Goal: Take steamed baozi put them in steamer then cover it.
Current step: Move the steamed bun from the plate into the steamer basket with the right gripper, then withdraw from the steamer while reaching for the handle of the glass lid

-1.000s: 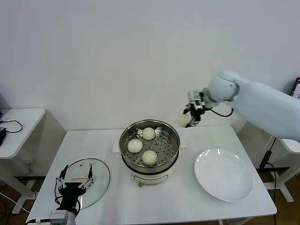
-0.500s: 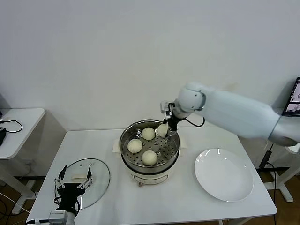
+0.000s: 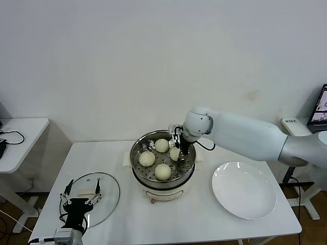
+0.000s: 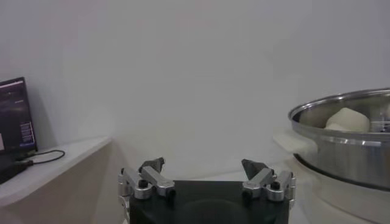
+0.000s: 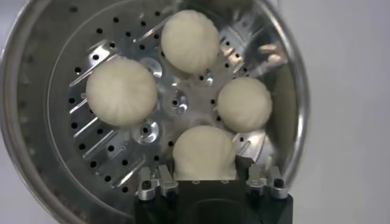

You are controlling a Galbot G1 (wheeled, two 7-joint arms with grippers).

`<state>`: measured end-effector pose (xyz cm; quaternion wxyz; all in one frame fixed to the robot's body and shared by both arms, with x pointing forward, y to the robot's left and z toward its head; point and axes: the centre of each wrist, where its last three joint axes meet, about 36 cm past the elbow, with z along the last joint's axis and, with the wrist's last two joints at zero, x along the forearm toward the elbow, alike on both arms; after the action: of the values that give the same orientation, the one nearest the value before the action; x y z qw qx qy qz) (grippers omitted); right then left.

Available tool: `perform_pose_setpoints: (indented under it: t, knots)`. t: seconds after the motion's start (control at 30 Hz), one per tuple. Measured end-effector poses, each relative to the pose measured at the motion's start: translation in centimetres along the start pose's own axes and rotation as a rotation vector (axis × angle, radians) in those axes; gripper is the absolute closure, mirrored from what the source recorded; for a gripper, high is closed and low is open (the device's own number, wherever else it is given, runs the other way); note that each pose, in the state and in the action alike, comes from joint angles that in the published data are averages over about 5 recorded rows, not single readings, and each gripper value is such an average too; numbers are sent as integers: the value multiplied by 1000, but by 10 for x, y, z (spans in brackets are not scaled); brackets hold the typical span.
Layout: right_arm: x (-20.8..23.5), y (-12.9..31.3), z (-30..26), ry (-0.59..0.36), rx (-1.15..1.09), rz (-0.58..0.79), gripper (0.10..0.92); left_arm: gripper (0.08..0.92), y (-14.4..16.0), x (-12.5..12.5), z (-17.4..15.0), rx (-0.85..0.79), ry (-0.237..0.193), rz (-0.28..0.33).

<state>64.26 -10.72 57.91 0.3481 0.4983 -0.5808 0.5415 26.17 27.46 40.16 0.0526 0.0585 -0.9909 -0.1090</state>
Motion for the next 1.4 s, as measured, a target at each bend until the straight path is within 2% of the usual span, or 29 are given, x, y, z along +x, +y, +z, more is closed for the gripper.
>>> perform_pose_setpoints:
  t: [0.13,0.37,0.73,1.0,1.4]
  knots:
    - [-4,2,-1,-1,-4,0,372,177,0,0,0,-1,0,1]
    - [8,-2,-1,-17,-15,17,216,177,0,0,-1,-1,-1,1]
    - [61,-10,17,-103,-80,110,199,177,0,-2,-4,5,-10,0]
    - [76,15,48,-289,-202,282,199,177,1,-3,-1,6,-4,-2]
    - [43,96,110,-681,-462,634,200,177,-6,-4,6,13,4,8]
